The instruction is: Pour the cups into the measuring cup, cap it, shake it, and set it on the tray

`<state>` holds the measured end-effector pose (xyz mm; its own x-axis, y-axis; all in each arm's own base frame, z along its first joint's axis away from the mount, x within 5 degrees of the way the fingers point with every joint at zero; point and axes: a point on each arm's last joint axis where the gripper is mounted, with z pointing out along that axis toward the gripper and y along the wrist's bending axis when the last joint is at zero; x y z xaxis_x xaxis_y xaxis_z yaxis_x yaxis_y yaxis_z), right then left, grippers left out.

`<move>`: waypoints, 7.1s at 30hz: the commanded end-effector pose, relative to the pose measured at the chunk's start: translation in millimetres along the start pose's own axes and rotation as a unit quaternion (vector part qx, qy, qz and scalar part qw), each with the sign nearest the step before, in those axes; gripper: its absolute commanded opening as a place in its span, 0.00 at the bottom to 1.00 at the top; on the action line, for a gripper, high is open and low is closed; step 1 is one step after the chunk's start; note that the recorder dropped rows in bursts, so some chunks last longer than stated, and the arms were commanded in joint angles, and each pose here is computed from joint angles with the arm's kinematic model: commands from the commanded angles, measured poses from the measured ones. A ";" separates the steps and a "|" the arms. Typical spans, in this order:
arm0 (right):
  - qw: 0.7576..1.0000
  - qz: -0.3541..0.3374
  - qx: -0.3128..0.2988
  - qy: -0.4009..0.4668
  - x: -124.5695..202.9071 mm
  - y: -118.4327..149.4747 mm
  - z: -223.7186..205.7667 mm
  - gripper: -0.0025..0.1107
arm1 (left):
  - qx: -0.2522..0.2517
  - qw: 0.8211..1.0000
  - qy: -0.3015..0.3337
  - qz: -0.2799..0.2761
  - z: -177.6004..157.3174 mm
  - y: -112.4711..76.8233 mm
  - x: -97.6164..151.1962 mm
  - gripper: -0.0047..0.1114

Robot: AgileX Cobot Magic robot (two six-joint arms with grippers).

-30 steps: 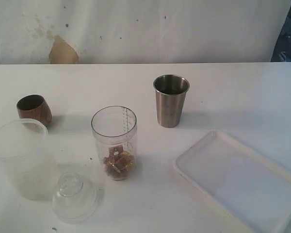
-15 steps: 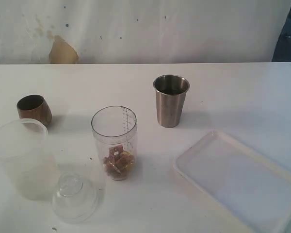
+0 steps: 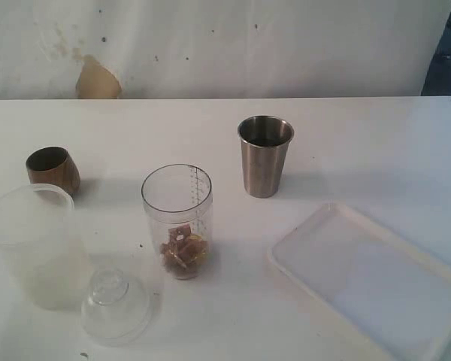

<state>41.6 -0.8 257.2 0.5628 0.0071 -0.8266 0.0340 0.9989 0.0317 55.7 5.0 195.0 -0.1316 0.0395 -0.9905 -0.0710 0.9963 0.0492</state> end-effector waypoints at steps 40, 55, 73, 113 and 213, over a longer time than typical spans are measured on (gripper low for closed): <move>0.898 0.094 -0.297 0.310 145.3 40.6 157.7 0.85 | 0.001 1.000 -0.007 -0.006 0.0 -0.3 0.2 0.05; 0.872 0.072 -0.291 0.387 251.2 53.1 160.1 0.85 | 0.001 1.000 -0.007 -0.006 0.0 -0.3 0.2 0.05; 0.882 0.089 -0.311 0.343 315.8 81.0 198.2 0.85 | 0.001 1.000 -0.007 -0.006 0.0 -0.3 0.2 0.05; 0.878 0.064 -0.393 0.266 282.3 109.2 230.4 0.02 | 0.001 1.000 -0.007 -0.006 0.0 -0.3 0.2 0.05; 0.766 -0.376 -0.516 -0.072 207.5 158.4 253.1 0.02 | 0.001 1.000 -0.007 -0.006 0.0 -0.3 0.2 0.05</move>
<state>373.3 146.8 218.6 0.7699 -0.5321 -0.3524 -0.2967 0.1905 -0.9358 55.7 5.0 195.0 -0.1315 0.0389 -0.9905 -0.0709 0.9963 0.0485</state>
